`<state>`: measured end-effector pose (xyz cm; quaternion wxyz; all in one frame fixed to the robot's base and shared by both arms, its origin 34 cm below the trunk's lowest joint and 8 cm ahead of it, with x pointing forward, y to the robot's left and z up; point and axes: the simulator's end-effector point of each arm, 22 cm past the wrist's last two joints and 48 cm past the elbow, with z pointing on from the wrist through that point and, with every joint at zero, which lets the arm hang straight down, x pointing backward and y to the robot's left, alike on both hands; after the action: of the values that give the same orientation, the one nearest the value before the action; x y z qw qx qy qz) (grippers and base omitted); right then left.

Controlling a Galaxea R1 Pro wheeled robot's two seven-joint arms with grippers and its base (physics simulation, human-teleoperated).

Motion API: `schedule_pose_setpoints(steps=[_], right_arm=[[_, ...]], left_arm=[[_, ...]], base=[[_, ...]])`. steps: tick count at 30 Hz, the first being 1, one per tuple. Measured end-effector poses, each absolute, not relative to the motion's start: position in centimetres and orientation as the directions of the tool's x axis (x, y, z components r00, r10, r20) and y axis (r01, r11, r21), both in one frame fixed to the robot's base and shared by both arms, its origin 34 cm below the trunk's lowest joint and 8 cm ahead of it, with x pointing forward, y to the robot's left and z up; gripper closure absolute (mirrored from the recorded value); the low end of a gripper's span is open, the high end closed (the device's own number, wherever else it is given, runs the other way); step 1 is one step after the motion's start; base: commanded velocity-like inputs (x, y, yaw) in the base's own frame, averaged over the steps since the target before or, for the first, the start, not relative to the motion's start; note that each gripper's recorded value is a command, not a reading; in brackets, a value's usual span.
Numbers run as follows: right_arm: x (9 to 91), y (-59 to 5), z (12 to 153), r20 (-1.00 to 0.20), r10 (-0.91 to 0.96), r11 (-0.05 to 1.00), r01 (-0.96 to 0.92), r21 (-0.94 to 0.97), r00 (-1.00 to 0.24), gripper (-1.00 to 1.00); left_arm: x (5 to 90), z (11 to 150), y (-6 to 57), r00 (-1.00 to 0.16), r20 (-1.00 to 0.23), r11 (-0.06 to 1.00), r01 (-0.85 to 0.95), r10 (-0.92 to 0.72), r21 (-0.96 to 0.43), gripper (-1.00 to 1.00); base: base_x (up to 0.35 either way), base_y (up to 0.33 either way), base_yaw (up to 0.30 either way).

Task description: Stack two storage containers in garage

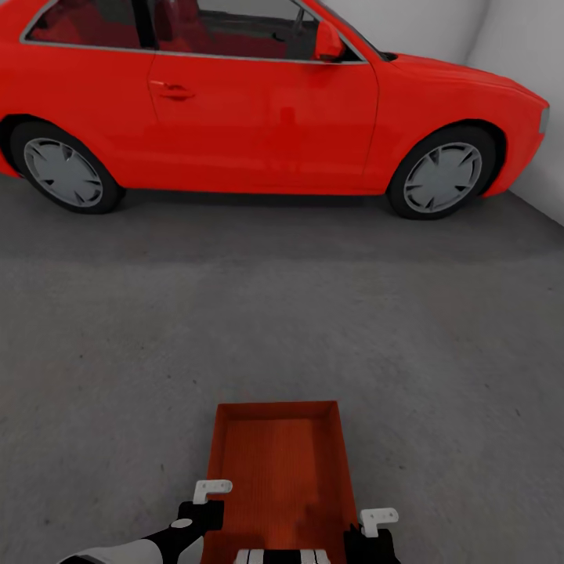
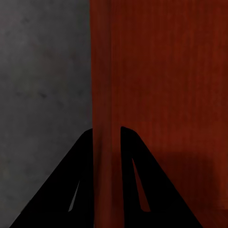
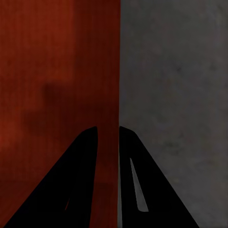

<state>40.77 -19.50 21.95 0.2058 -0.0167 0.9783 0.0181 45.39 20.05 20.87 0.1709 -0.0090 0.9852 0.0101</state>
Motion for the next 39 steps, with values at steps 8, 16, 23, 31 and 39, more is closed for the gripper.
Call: schedule_pose_setpoints(steps=[8, 16, 23, 31, 39], right_arm=[[40.6, -19.6, 20.3, -0.395, -0.019, 0.999, -0.033, 0.029, -0.919, 1.00], [40.5, -19.6, 20.4, -0.398, -0.021, 0.999, -0.035, 0.028, -0.917, 1.00], [40.5, -19.6, 20.4, -0.399, -0.020, 0.999, -0.034, 0.028, -0.917, 1.00], [41.0, -19.6, 20.2, -0.384, -0.020, 0.999, -0.034, 0.030, -0.923, -1.00], [40.0, -19.7, 19.2, -0.399, -0.016, 0.999, -0.032, 0.034, -0.917, -1.00]], left_arm=[[45.4, 19.3, 19.9, -0.945, -0.328, 1.000, -0.015, -0.007, 0.022, 1.00], [45.2, 19.4, 19.9, -0.943, -0.332, 1.000, -0.015, -0.006, 0.023, 1.00], [45.2, 19.4, 19.9, -0.943, -0.332, 1.000, -0.015, -0.006, 0.023, 1.00], [46.3, 19.4, 19.0, -0.926, -0.375, 0.999, -0.043, -0.045, -0.015, -1.00], [46.0, 19.0, 15.1, -0.932, -0.361, 0.998, -0.010, -0.033, -0.064, -1.00]], base=[[0.000, 0.000, 0.000], [0.000, 0.000, 0.000], [0.000, 0.000, 0.000], [0.000, 0.000, 0.000], [0.000, 0.000, 0.000]])
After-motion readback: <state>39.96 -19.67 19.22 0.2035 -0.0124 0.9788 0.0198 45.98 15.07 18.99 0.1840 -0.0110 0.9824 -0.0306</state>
